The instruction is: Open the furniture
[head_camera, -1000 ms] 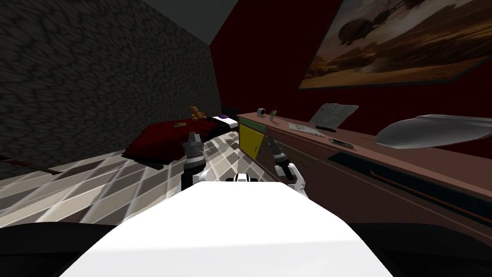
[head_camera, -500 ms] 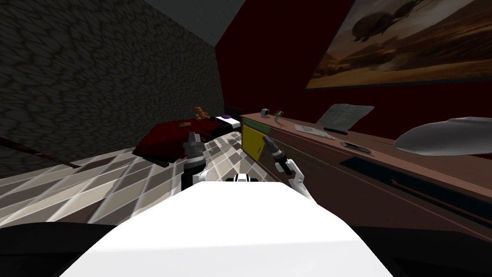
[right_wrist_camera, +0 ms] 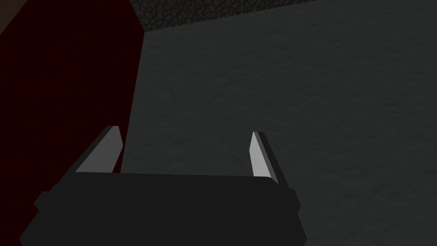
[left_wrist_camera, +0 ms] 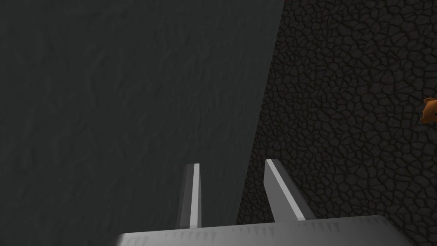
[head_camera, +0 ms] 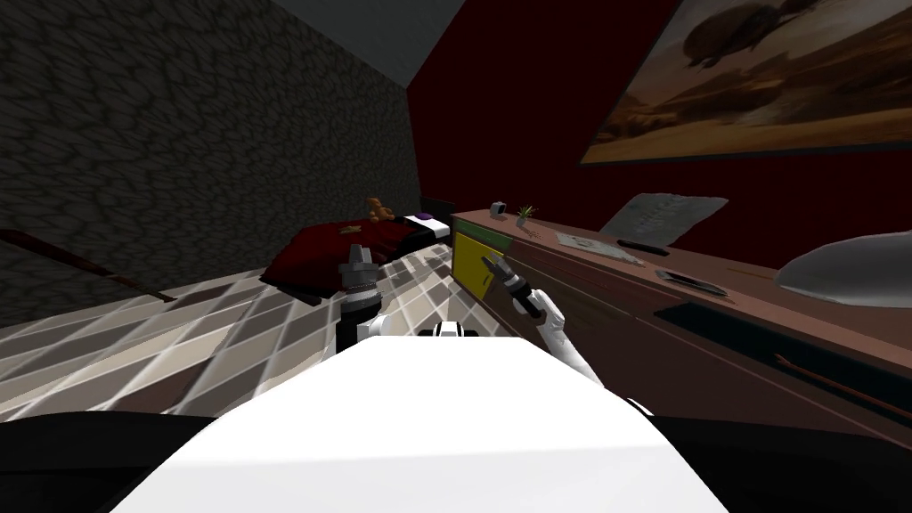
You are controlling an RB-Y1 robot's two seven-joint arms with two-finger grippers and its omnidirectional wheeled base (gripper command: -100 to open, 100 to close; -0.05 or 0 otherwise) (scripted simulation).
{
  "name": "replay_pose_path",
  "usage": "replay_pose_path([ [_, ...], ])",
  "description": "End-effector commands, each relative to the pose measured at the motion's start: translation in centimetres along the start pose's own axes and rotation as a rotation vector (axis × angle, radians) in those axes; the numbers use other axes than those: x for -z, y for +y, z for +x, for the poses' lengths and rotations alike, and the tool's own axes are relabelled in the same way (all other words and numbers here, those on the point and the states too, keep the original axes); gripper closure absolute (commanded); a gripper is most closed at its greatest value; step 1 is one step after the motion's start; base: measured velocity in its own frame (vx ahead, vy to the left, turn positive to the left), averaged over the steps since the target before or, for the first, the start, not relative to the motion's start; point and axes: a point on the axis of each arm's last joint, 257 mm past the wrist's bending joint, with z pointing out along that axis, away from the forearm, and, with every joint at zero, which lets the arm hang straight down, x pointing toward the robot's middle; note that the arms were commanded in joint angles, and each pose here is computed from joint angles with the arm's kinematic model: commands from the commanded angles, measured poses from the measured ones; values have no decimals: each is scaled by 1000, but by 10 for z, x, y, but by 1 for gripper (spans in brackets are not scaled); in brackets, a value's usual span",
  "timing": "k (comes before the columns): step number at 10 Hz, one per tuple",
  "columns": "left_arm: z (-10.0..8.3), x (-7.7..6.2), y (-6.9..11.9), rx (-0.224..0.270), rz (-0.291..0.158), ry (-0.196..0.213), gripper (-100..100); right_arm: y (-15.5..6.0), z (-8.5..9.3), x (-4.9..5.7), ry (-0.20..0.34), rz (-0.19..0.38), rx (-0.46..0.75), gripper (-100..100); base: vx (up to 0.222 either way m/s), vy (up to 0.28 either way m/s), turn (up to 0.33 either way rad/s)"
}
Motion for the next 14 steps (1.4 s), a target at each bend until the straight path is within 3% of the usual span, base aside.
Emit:
replay_pose_path([
  [1,0,0,0,0,0,0,0,-13,14,1,75,-3,91,-100,17,56,53],
  [4,0,0,0,0,0,0,0,-41,31,4,193,-3,233,-100,25,51,79],
  [5,0,0,0,0,0,0,0,-42,33,4,204,-3,245,-100,21,41,64],
  [6,0,0,0,0,0,0,0,-59,38,8,258,0,310,-100,16,47,104],
  [7,0,0,0,0,0,0,0,-59,41,9,269,-1,323,-100,14,40,54],
  [8,0,0,0,0,0,0,0,-76,44,13,325,1,394,-100,15,42,74],
  [9,0,0,0,0,0,0,0,-78,47,15,336,3,402,-100,13,35,58],
  [10,0,0,0,0,0,0,0,-98,49,22,394,11,470,-100,5,45,124],
  [11,0,0,0,0,0,0,0,-98,51,23,403,9,480,-100,5,34,61],
  [12,0,0,0,0,0,0,0,-115,49,28,457,9,555,-100,8,36,98],
  [13,0,0,0,0,0,0,0,-120,52,32,471,17,558,-100,7,29,57],
  [14,0,0,0,0,0,0,0,-141,50,42,531,27,627,-100,6,34,90],
])
